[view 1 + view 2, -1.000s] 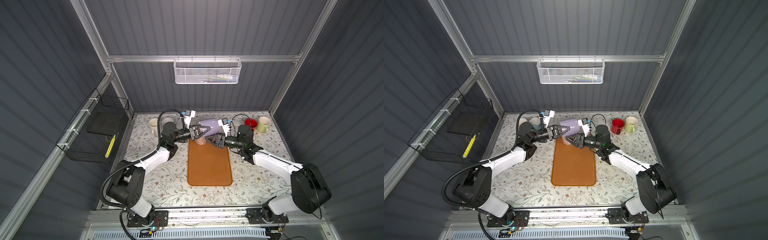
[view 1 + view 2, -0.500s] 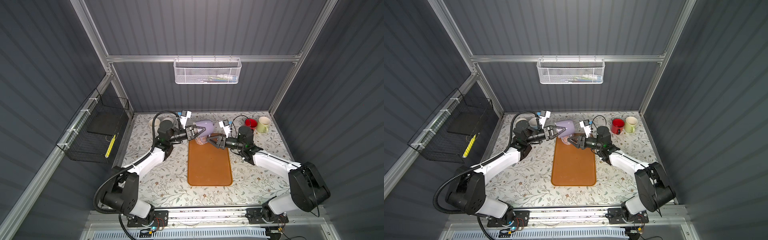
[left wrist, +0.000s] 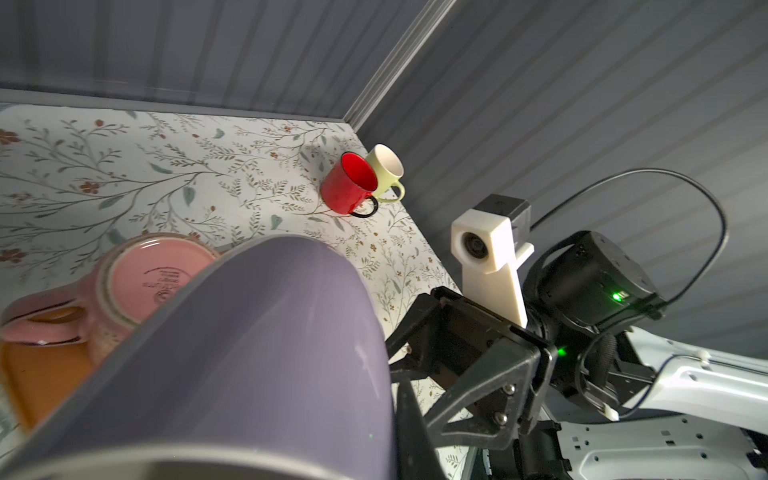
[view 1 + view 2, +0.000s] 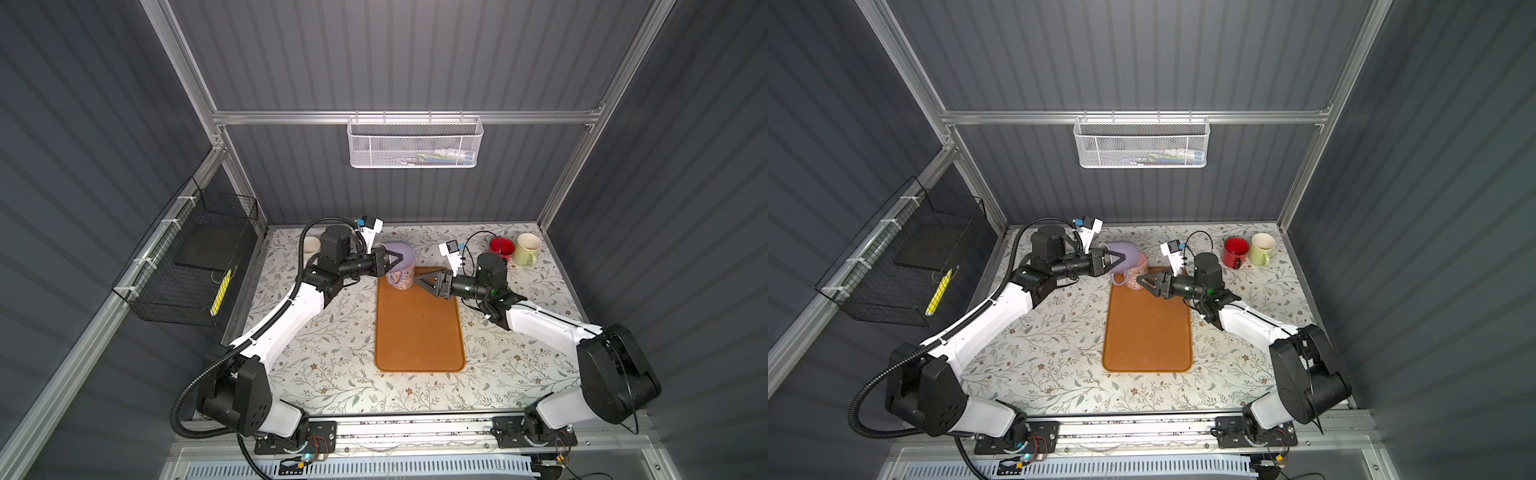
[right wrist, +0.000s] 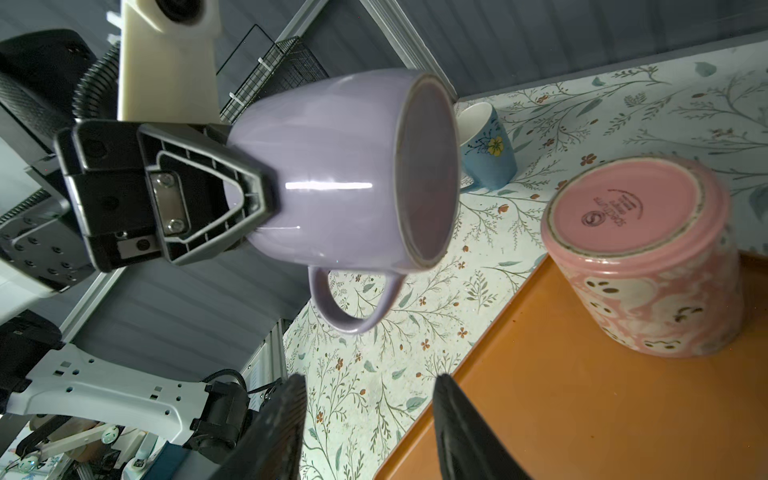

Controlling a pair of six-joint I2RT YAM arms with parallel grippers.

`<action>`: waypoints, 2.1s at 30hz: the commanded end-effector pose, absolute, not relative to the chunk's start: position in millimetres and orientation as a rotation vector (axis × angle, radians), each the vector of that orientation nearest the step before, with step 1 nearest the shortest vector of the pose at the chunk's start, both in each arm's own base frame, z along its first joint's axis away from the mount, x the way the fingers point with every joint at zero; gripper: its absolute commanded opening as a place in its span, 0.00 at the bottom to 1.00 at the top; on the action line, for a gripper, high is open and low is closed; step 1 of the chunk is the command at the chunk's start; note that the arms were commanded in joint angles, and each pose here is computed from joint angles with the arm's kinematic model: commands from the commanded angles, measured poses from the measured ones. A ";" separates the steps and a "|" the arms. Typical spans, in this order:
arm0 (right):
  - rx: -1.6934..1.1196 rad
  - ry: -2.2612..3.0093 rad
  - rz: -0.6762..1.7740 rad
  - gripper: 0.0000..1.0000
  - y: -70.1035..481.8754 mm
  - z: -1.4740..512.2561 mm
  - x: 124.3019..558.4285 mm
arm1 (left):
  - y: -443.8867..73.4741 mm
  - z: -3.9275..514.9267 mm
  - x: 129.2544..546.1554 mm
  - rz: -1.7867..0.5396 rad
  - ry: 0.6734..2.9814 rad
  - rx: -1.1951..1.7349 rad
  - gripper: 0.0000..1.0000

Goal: Turn the mug right side up
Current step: 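Open the right gripper and pull the lavender mug away with the left gripper, then lower the lavender mug beside the light-blue mug with the left gripper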

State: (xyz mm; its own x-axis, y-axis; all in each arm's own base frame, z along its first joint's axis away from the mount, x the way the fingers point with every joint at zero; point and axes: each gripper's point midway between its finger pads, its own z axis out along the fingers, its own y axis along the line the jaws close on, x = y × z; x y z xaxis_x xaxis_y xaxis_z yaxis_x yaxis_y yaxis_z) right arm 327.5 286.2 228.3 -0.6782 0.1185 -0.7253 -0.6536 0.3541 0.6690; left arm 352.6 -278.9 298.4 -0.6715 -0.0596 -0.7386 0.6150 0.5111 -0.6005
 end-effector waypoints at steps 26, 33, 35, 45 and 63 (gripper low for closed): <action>-0.423 2.063 1.232 0.51 266.9 190.2 323.4 | -220.5 260.9 452.2 -0.317 2.357 0.429 0.00; -0.414 2.087 1.195 0.51 263.2 185.1 323.5 | -217.7 230.4 481.0 -0.187 2.419 0.470 0.00; -0.414 2.092 1.184 0.51 262.2 184.2 323.5 | -216.2 221.1 488.7 -0.187 2.438 0.472 0.00; -0.404 2.106 1.176 0.51 260.2 179.9 321.6 | -202.5 180.4 523.8 -0.184 2.526 0.474 0.00; -0.394 2.108 1.212 0.51 265.4 173.1 325.1 | -210.2 147.4 539.1 -0.250 2.578 0.486 0.00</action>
